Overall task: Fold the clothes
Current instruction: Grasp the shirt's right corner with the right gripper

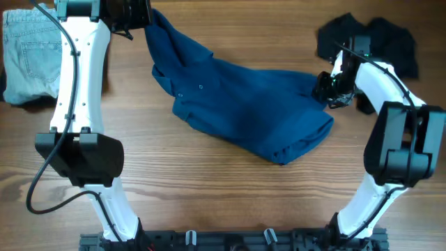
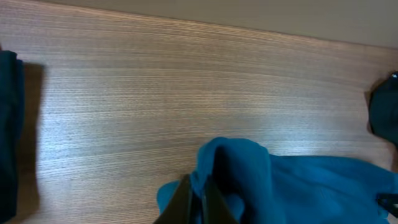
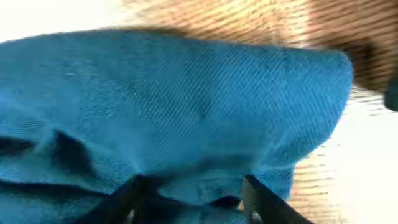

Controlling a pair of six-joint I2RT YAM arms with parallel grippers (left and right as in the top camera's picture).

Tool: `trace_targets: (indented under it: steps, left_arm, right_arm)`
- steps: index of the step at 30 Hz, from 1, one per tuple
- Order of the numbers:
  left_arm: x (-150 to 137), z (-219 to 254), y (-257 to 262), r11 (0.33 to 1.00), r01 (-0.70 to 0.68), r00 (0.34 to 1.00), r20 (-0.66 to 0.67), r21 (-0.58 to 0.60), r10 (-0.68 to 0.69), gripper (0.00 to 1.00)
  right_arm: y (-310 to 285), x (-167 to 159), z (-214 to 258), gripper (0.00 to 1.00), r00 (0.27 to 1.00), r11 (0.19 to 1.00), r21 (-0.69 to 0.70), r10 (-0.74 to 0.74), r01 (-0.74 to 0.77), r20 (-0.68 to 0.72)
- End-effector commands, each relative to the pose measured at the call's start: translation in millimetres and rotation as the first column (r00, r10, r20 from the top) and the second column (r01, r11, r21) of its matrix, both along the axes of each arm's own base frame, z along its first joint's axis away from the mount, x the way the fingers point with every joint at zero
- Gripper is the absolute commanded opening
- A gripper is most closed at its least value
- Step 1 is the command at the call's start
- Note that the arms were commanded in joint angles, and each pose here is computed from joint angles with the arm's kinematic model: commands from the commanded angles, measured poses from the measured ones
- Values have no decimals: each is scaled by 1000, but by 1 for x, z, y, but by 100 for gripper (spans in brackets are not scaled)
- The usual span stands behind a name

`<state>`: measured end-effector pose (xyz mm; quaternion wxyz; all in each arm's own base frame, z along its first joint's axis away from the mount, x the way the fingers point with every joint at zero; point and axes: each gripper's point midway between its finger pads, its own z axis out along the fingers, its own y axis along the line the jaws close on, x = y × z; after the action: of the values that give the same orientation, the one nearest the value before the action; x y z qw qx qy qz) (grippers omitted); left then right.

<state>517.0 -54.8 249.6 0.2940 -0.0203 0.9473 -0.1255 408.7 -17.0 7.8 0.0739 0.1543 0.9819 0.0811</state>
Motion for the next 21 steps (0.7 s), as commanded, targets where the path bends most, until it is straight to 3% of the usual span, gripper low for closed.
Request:
trace_targets:
  steps: [1, 11, 16, 21]
  left_arm:
    - [3, 3, 3, 1000, 7, 1000, 17, 19, -7, 4]
    - [3, 3, 3, 1000, 7, 1000, 18, 19, -7, 4]
    - [4, 5, 3, 1000, 6, 1000, 26, 19, -7, 4]
    - [11, 12, 3, 1000, 6, 998, 67, 18, -7, 4]
  right_arm:
    - [1, -5, -17, 47, 999, 1000, -11, 13, -14, -52]
    - [1, -6, -17, 4, 998, 1000, -11, 11, -11, -55]
    - [-1, 7, 1, 4, 1000, 1000, -16, 11, -12, -13]
    - [-7, 54, 99, 4, 984, 999, -40, 31, -24, 175]
